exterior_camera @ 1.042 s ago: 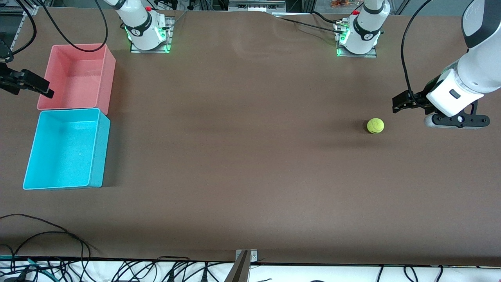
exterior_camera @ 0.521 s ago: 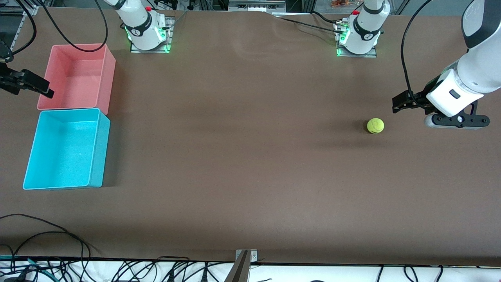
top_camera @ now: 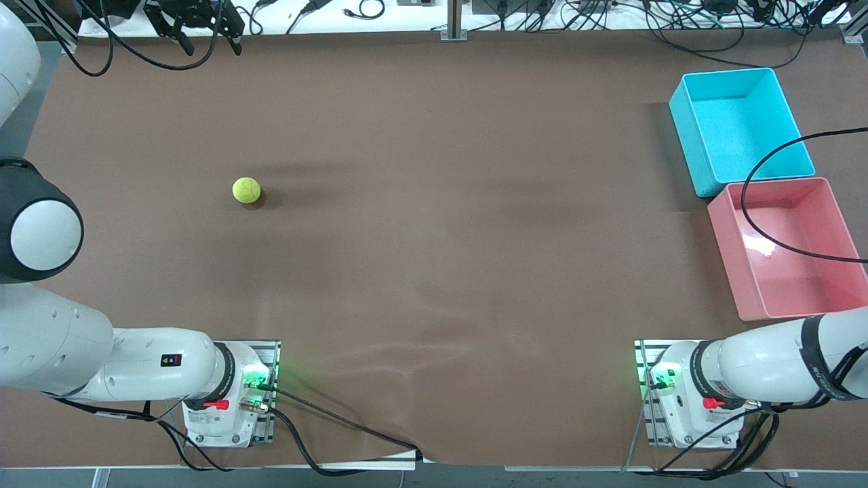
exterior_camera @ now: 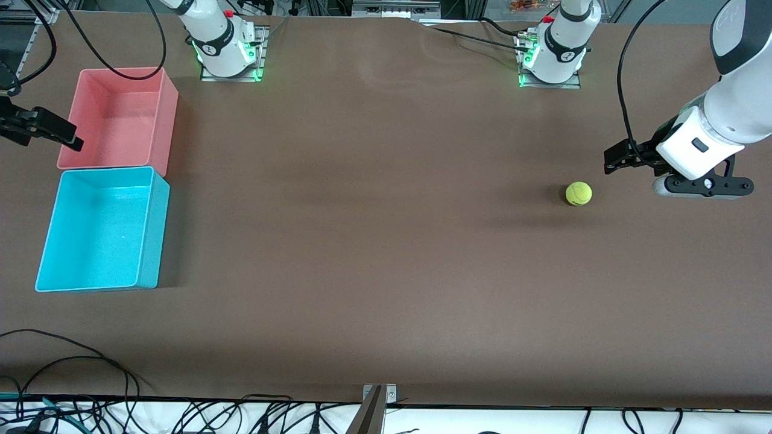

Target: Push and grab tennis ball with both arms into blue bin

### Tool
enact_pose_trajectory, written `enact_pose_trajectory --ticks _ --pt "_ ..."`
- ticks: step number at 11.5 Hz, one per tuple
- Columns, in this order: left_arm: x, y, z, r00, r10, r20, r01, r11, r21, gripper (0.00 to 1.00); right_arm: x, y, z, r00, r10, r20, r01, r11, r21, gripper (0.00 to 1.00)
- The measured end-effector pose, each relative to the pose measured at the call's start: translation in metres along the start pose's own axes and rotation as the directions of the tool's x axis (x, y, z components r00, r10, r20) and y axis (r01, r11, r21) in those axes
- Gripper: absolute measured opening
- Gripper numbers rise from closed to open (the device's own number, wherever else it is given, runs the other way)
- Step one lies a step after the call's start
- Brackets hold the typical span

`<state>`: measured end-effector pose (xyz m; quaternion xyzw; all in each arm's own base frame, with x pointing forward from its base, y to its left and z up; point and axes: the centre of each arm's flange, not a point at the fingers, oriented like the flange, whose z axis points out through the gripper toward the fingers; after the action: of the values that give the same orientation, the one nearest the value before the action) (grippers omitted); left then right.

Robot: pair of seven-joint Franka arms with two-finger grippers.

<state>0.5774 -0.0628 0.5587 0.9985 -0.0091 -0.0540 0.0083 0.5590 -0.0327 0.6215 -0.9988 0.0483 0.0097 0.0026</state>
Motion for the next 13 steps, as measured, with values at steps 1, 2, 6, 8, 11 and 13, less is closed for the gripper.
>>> enact_pose_trajectory --ticks 1,2,6,8,11,13 --pt "0.0000 0.0003 0.0001 1.000 0.001 0.000 -0.001 1.000 0.000 1.00 0.0000 0.0000 0.0000 1.000 0.000 0.000 0.000 1.000 0.000 1.00" --pt "0.0001 0.0003 0.0002 1.000 0.001 0.000 -0.001 1.000 0.000 1.00 0.0000 0.0000 0.0000 1.000 0.000 0.000 0.000 1.000 0.000 1.00" --pt "0.0001 0.0003 0.0003 1.000 0.001 0.001 -0.001 1.000 0.000 1.00 0.0000 0.0000 0.0000 1.000 0.000 0.000 0.000 1.000 0.000 1.00" --pt "0.0003 0.0003 0.0007 1.000 0.001 0.001 -0.001 1.000 0.000 1.00 0.0000 0.0000 0.0000 1.000 0.000 0.000 0.000 1.000 0.000 1.00" --pt "0.0007 -0.0003 0.0014 1.000 0.010 0.003 -0.010 1.000 0.000 0.83 0.0001 0.0000 0.0002 1.000 0.000 0.000 0.000 1.000 0.000 1.00" --pt "0.0014 -0.0090 0.0034 0.996 0.094 0.007 -0.094 0.996 -0.002 0.57 0.0004 0.0000 -0.0001 1.000 0.000 -0.002 0.000 1.000 0.000 1.00"
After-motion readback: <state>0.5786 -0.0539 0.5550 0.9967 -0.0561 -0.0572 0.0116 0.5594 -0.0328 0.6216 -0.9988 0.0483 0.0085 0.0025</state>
